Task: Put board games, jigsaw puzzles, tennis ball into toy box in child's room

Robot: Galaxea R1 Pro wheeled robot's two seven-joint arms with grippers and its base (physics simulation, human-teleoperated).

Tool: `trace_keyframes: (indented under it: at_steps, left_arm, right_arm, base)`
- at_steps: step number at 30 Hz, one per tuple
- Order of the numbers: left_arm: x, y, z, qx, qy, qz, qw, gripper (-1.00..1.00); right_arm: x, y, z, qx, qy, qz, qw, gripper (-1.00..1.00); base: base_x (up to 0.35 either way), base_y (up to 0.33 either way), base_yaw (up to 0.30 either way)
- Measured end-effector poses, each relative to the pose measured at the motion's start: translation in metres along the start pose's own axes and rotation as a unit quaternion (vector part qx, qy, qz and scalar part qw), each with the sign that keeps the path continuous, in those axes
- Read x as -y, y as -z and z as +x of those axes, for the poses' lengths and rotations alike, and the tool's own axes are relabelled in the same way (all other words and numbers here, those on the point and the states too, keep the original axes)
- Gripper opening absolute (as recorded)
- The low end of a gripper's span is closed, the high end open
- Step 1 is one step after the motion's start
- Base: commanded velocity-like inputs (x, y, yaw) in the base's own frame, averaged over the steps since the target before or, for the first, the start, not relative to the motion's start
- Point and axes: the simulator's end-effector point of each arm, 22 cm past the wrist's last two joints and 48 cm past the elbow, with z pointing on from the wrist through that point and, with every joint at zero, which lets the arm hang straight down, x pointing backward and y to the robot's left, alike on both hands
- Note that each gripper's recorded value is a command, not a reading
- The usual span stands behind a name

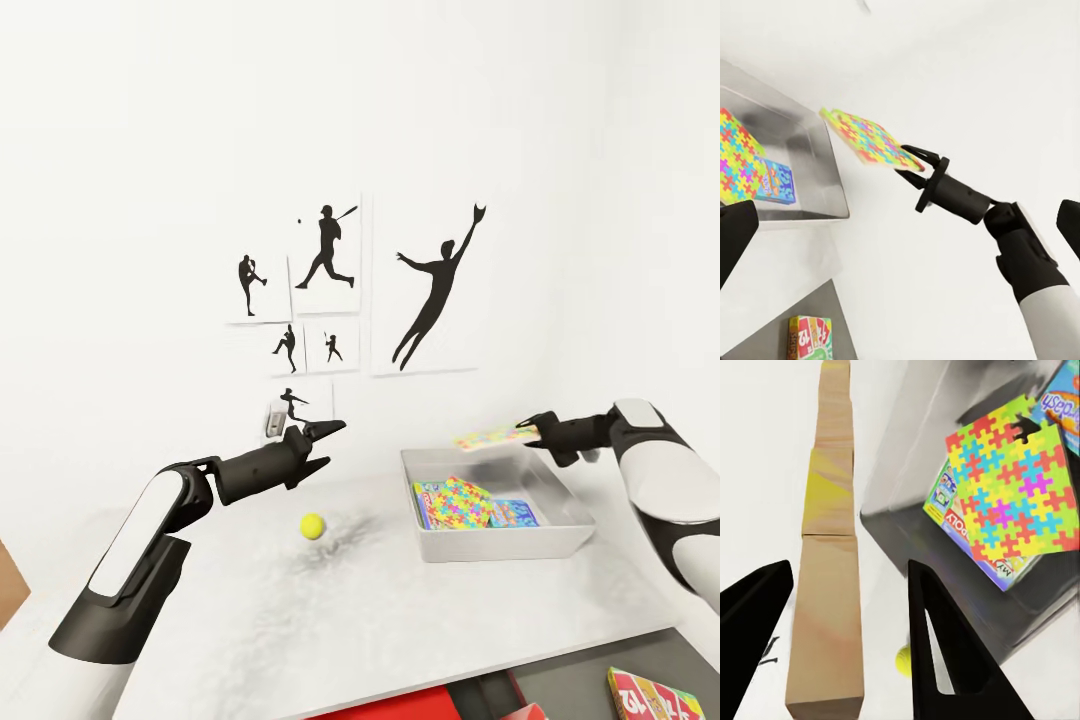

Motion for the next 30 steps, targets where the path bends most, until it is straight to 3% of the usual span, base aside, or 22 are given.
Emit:
trace_keyframes:
  at_steps: [9, 30]
  left_arm:
    - [0.000, -0.001, 0.001, -0.001, 0.000, 0.000, 1.0000, 1.00]
    - [0.001, -0.001, 0.001, -0.001, 0.000, 0.000, 1.0000, 1.00]
  right_arm:
    - [0.015, -0.003, -0.010, 0.027, -0.029, 0.023, 0.9990, -1.00]
    - [0.019, -0.006, -0.010, 0.032, -0.034, 0.029, 0.9985, -1.00]
  base:
    - [0.000, 0.000, 0.000]
    - [0.000, 0.000, 0.000]
